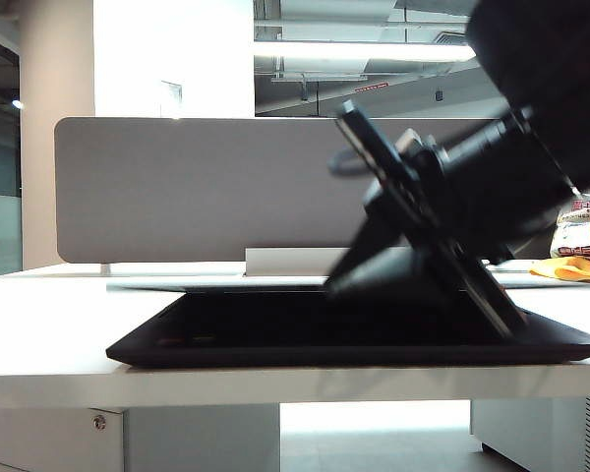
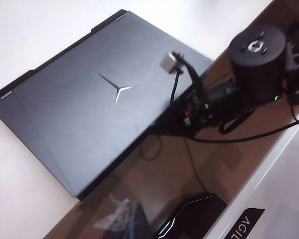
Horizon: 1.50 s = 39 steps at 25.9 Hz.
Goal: Open the lid of the laptop and use the keypad to enter the password "123".
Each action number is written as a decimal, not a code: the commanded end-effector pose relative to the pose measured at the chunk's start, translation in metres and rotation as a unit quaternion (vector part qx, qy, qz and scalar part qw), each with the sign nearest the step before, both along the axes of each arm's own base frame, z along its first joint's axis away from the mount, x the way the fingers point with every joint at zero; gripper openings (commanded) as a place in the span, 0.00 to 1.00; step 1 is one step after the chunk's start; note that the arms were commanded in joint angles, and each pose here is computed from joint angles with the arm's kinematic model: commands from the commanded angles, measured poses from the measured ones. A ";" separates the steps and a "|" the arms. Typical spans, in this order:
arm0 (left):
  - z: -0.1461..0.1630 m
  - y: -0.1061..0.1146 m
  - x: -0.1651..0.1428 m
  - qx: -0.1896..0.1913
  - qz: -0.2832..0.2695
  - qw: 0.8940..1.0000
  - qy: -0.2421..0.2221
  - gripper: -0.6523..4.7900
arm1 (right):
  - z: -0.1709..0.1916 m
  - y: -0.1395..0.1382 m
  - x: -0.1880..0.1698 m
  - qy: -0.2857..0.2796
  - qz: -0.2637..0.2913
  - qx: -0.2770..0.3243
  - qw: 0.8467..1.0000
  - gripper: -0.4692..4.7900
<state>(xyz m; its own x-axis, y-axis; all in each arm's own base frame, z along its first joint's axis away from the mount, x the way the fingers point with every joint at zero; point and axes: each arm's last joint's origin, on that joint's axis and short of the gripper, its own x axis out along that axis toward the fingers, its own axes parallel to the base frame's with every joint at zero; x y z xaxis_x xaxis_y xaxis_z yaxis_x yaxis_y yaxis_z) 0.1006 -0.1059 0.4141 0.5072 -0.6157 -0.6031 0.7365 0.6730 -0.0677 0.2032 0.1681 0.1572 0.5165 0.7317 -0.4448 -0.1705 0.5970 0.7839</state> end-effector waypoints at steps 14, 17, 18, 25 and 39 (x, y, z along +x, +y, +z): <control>0.000 0.001 -0.001 0.004 0.000 1.000 0.002 0.11 | 0.104 -0.022 0.038 -0.190 -0.060 0.006 0.980 0.09; 0.000 0.001 -0.001 0.004 0.001 1.000 0.003 0.11 | 0.109 -0.024 0.040 -0.189 -0.057 0.009 0.980 0.09; 0.000 0.001 -0.001 0.005 0.001 1.000 0.003 0.11 | 0.108 -0.023 0.040 -0.188 -0.054 0.010 0.981 0.09; 0.000 0.000 0.000 0.006 0.001 1.000 0.004 0.11 | 0.100 -0.001 0.018 -0.103 0.114 0.058 0.986 0.09; -0.024 -0.031 0.030 0.052 -0.014 0.998 0.028 0.11 | 0.065 -0.025 0.018 -0.094 0.048 -0.214 0.971 0.09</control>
